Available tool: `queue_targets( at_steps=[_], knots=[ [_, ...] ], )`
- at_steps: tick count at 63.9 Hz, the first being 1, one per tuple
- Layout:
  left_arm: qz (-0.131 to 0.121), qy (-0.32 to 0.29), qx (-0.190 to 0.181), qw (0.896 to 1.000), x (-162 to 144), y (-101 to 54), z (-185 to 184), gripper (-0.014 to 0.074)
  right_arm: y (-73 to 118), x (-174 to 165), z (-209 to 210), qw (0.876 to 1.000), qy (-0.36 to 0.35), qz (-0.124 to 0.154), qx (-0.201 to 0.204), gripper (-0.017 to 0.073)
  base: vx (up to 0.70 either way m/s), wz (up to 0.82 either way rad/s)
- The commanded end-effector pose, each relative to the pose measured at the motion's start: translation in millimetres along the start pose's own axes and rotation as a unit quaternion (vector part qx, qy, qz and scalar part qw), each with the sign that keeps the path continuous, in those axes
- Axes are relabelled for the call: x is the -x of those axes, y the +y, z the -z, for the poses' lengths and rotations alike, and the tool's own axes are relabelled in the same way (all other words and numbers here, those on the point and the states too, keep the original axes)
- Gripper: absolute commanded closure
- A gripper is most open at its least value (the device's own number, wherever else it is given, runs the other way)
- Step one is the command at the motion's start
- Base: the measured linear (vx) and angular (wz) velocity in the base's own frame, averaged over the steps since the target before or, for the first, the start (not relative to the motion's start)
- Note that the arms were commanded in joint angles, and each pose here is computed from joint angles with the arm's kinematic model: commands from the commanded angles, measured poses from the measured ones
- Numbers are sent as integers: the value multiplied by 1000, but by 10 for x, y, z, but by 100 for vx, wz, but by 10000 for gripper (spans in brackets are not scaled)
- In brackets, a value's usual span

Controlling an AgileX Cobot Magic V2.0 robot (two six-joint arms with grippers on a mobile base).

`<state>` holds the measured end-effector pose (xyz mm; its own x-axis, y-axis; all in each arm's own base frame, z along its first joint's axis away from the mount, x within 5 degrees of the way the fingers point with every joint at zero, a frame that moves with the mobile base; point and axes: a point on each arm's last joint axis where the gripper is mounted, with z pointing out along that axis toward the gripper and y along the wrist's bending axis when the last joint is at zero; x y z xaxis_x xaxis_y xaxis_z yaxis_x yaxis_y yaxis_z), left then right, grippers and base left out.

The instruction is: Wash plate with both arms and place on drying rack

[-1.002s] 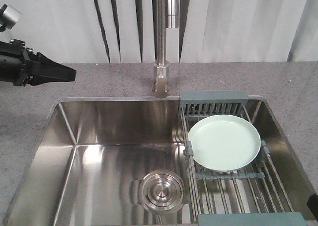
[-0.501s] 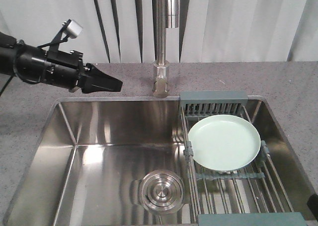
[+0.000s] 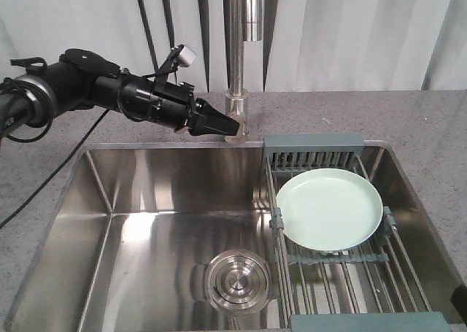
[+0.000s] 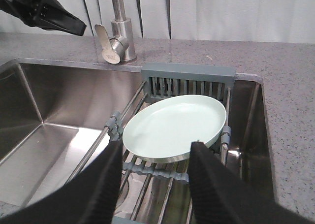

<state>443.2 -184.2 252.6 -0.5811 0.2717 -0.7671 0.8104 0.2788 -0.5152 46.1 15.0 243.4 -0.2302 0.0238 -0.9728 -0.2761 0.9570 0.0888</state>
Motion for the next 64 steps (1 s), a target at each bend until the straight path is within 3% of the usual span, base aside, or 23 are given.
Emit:
queue_targets(
  at_steps=[1,13,31,48,64],
  knots=[
    [-30,-37,-43,998,289,-266,39,600,9,141,21,999,-44,3,1,248,0,0],
    [-35,-40,-39,998,309,-121,-91,600,9,141,21,999,-44,3,1,248,0,0],
    [-49,-82,16,995,451,65,-126,600,9,141,21,999,-44,3,1,248,0,0],
    [-49,-116,71,989,535,153,-93,600,9,141,21,999,-44,3,1,248,0,0],
    [-47,-124,82,988,549,171,-87,600,9,141,21,999,-44,6,1,248,0,0]
  ],
)
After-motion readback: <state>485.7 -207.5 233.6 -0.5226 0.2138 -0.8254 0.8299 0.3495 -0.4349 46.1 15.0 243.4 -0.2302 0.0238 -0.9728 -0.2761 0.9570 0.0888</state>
